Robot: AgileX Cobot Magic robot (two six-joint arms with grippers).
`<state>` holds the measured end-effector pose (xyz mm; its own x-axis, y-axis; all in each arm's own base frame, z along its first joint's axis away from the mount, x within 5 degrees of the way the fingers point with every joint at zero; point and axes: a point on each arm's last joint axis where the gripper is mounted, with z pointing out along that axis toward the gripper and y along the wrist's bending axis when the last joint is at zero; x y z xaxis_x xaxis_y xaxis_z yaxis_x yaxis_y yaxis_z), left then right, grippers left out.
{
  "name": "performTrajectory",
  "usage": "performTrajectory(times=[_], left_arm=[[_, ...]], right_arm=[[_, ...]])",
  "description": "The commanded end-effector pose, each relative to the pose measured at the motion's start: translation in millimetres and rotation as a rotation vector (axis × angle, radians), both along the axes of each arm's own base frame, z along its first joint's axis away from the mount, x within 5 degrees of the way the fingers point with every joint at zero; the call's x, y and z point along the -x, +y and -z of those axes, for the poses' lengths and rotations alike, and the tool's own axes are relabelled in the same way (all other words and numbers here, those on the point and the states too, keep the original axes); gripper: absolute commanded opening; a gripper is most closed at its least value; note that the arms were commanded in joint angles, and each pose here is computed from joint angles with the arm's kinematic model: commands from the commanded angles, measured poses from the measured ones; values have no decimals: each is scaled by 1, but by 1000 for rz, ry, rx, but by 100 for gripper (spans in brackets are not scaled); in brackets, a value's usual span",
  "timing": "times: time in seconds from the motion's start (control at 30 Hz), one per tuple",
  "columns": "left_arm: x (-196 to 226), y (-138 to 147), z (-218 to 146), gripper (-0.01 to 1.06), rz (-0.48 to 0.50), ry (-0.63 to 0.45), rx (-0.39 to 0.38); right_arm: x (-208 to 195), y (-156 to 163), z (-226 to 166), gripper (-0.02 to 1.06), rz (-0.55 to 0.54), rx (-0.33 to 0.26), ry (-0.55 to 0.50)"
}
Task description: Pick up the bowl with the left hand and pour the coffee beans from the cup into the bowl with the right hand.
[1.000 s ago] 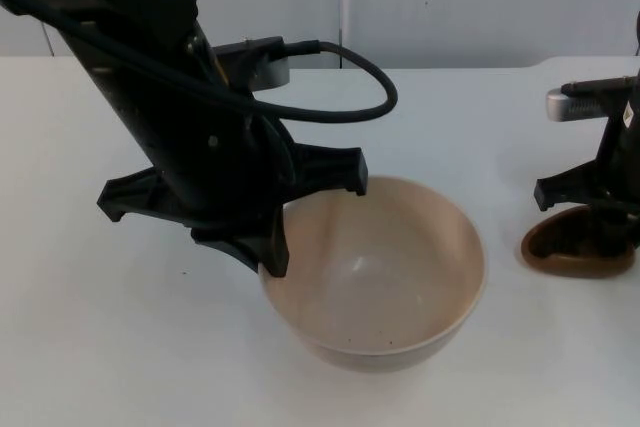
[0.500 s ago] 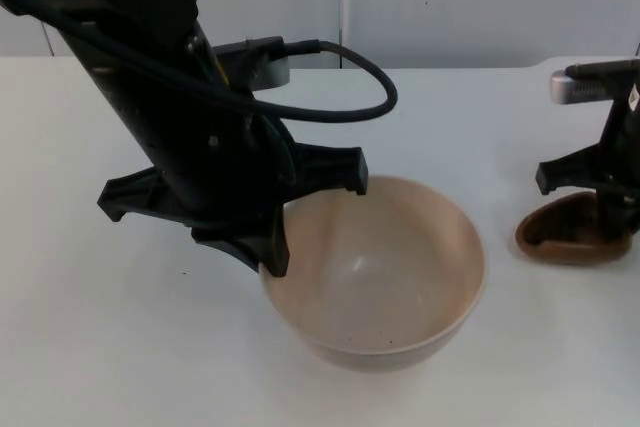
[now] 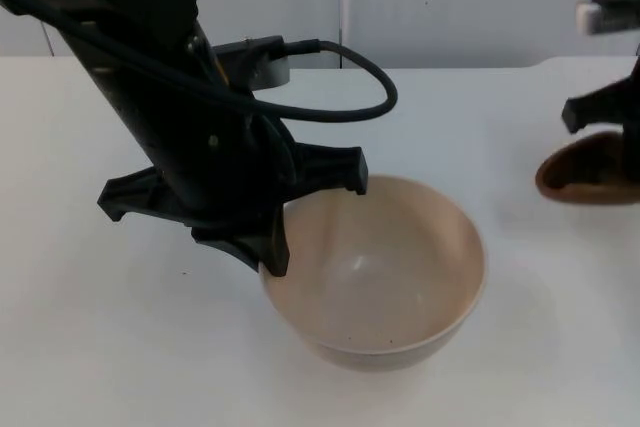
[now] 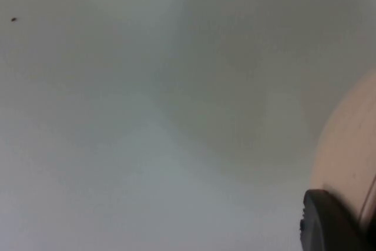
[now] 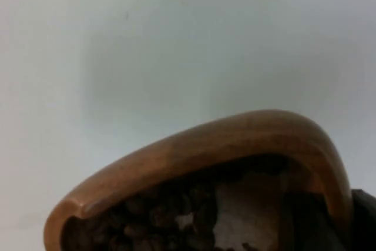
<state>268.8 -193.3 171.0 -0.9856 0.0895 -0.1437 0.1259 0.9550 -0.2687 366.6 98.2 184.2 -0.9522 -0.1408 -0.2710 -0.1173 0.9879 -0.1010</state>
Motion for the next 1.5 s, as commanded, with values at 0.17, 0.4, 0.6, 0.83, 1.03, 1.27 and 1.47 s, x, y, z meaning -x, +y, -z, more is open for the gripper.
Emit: performTrajectory(times=[0.17,0.4,0.6,0.83,1.03,1.27,1.47], left_arm=[[1,-1,-3,0,2,-13,6],[1,-1,-3,0,2,-13,6],[2,-1,-3,0,2,-12,6],[2,-1,-3,0,2,-12,6],[1,-1,-3,0,0,-12,8],[2,-2,-3,0,-9,-6,18],[1,-2,-3,0,-9,-9,19]], right_arm=[[33,-9,-76,0,-48,10,-66],[65,-21,-115,0,-65,38,-50],[76,-25,-125,0,-56,51,-28],[77,-23,-124,0,-50,26,-11],[79,-12,-124,0,-81,5,-14],[91,27,-125,0,-201,-13,-43],[104,55,-126,0,-245,47,-97]])
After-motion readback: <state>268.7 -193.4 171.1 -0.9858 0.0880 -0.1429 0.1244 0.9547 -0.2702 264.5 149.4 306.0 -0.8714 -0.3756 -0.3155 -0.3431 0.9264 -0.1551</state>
